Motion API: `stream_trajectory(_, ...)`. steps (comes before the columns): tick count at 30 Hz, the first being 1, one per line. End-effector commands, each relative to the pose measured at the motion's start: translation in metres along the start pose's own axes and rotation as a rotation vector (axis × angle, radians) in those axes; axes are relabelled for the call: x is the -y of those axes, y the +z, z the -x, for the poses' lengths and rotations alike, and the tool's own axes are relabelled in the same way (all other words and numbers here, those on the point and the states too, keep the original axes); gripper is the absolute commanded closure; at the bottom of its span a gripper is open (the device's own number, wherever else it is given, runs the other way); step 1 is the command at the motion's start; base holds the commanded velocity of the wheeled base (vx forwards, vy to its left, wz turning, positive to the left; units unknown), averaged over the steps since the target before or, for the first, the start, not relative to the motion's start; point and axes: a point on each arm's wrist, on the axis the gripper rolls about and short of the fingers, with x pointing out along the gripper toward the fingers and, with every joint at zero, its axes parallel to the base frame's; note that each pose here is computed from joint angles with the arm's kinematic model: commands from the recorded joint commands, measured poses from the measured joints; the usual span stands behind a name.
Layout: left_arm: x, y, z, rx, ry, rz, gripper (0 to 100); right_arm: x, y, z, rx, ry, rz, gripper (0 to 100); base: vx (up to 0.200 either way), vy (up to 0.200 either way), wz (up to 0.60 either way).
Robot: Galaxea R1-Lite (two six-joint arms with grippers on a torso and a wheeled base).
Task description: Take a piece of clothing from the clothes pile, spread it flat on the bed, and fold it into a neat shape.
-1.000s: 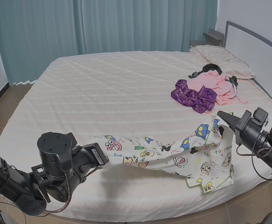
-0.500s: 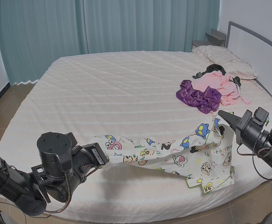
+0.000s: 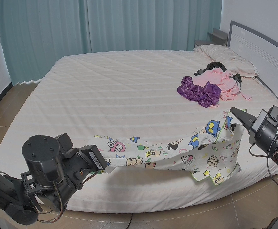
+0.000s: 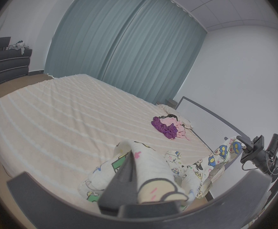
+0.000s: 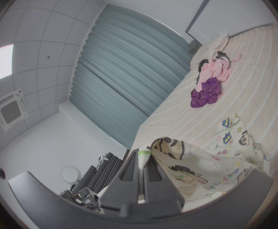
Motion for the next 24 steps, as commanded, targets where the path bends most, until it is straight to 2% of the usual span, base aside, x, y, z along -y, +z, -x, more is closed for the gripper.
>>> stream_trajectory(1,0.002,0.016,0.013,0.053,-0.034,-0.006,100,-0.014,0.009,0.016,0.046,0.065,0.077,100,0.0,0.0,0.0)
stream_trajectory(3,0.003,0.018,0.016,0.061,-0.04,-0.009,100,-0.017,0.011,0.02,0.059,0.078,0.091,100,0.0,0.0,0.0)
stream_trajectory(7,0.005,0.031,0.028,0.103,-0.07,0.0,100,-0.032,0.022,0.039,0.116,0.16,0.136,100,0.0,0.0,0.0)
stream_trajectory(9,0.007,0.04,0.039,0.134,-0.074,-0.009,100,-0.041,0.027,0.055,0.126,0.238,0.196,100,0.0,0.0,0.0)
stream_trajectory(12,0.009,0.049,0.049,0.173,-0.066,-0.034,100,-0.048,0.031,0.066,0.136,0.287,0.243,100,0.0,0.0,0.0)
stream_trajectory(19,0.014,0.078,0.075,0.258,-0.116,-0.055,100,-0.075,0.053,0.083,0.18,0.377,0.267,100,0.0,0.0,0.0)
stream_trajectory(24,0.017,0.099,0.089,0.297,-0.123,-0.031,100,-0.09,0.065,0.093,0.154,0.417,0.277,100,0.0,0.0,0.0)
